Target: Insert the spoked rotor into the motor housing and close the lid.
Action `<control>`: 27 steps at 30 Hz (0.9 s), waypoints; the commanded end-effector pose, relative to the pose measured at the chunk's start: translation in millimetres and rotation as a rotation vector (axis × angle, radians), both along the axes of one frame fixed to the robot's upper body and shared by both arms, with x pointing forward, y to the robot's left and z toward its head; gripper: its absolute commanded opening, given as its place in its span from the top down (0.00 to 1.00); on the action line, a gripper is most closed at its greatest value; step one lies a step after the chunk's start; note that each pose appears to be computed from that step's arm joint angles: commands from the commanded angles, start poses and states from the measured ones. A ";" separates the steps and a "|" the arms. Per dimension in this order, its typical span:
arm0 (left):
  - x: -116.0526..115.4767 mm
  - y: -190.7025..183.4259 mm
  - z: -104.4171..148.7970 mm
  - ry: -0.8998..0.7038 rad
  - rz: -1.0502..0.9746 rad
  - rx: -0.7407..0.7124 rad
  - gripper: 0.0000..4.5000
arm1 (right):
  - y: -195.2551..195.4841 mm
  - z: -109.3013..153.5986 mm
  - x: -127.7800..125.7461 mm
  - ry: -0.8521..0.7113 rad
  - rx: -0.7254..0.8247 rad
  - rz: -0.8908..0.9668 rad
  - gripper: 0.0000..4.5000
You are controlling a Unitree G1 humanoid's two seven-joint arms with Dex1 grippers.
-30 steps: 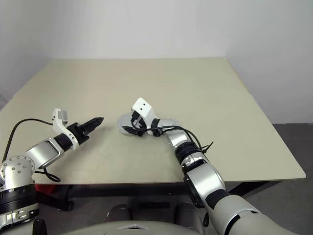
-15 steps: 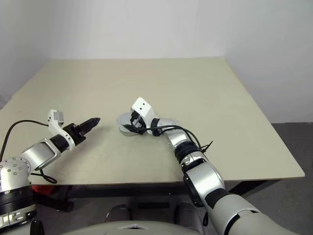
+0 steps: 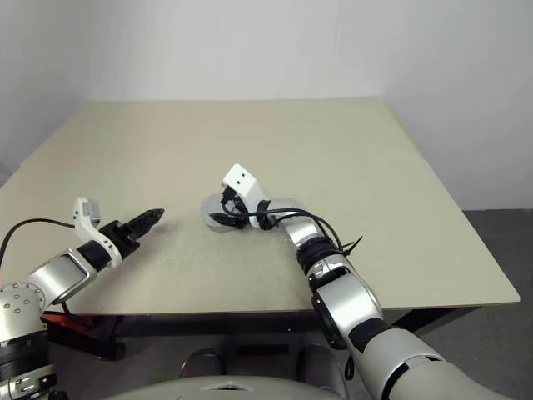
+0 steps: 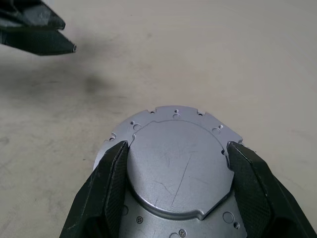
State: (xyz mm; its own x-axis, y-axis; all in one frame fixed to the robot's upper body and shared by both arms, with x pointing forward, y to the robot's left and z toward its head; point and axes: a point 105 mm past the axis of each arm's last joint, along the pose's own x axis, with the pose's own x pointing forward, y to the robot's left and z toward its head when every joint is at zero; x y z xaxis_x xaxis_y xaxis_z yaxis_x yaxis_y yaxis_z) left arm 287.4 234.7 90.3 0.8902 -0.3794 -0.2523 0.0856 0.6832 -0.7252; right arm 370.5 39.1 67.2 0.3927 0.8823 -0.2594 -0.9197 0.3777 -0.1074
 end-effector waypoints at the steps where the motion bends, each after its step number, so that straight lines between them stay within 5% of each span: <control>1: 1.4 -6.7 12.7 -0.050 -0.021 0.003 0.42 | -3.1 -1.5 3.6 0.006 -0.028 -0.023 0.32; 27: 0.8 -9.6 11.5 -0.046 -0.023 0.005 0.42 | -2.1 -20.9 -5.3 0.033 -0.128 0.019 0.32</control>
State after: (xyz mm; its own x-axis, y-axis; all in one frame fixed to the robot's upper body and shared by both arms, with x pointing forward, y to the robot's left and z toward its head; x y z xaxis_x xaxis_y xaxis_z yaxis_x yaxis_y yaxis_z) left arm 286.9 227.6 88.3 0.8837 -0.3903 -0.2582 0.0896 0.6827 -0.7252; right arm 372.2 41.8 66.7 0.4027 0.8678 -0.2912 -0.9153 0.3795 -0.1349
